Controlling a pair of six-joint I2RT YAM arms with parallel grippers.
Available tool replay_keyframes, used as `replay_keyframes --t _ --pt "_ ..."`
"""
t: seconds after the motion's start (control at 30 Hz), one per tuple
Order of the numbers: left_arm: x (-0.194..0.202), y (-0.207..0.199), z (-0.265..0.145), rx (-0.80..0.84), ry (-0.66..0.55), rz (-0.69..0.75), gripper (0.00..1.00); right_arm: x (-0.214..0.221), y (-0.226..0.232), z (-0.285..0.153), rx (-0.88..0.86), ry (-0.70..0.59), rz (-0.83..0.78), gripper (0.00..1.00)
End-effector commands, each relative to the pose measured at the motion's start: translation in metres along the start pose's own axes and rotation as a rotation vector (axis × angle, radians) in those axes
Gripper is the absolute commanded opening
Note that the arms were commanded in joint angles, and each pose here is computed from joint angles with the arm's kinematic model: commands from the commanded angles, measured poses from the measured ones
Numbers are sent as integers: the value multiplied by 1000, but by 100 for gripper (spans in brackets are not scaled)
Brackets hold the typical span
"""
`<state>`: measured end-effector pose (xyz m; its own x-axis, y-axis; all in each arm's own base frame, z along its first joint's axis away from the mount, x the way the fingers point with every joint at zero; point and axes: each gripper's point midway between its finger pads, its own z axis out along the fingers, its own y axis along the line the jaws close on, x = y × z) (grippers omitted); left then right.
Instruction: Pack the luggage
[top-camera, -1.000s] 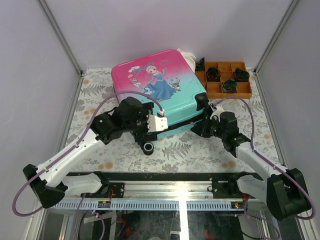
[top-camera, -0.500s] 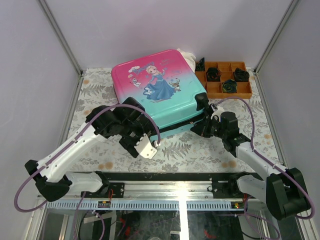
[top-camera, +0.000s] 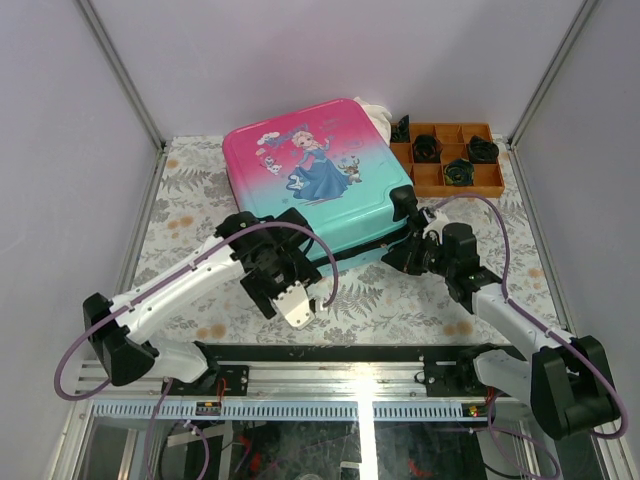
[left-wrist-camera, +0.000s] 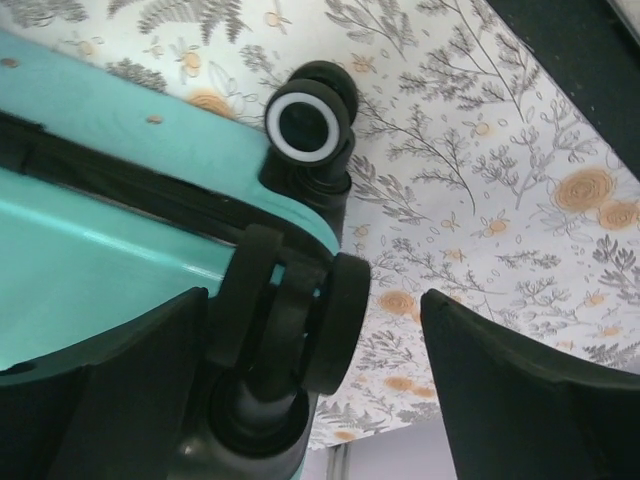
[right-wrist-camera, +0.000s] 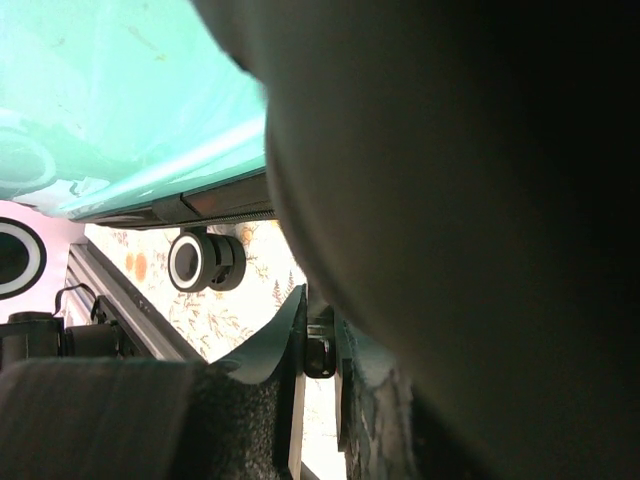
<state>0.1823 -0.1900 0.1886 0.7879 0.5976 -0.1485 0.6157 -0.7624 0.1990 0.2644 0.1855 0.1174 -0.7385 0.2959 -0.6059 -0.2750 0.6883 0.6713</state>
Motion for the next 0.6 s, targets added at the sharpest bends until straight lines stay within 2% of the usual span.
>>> replay_keyframes --t 0.0,0.1,0.27,0.4,0.57 --pt "13 -15 10 55 69 40 77 4 -15 -10 39 36 13 0" --pt "15 -32 17 110 75 22 54 -7 -21 -16 38 13 -2 0" --pt "22 -50 21 155 110 23 27 -24 -30 -26 41 -28 -3 0" --pt "28 -62 22 194 143 26 16 -39 -49 -34 75 -46 10 0" --pt "29 -67 23 206 147 33 13 -63 -69 -45 93 -74 12 0"
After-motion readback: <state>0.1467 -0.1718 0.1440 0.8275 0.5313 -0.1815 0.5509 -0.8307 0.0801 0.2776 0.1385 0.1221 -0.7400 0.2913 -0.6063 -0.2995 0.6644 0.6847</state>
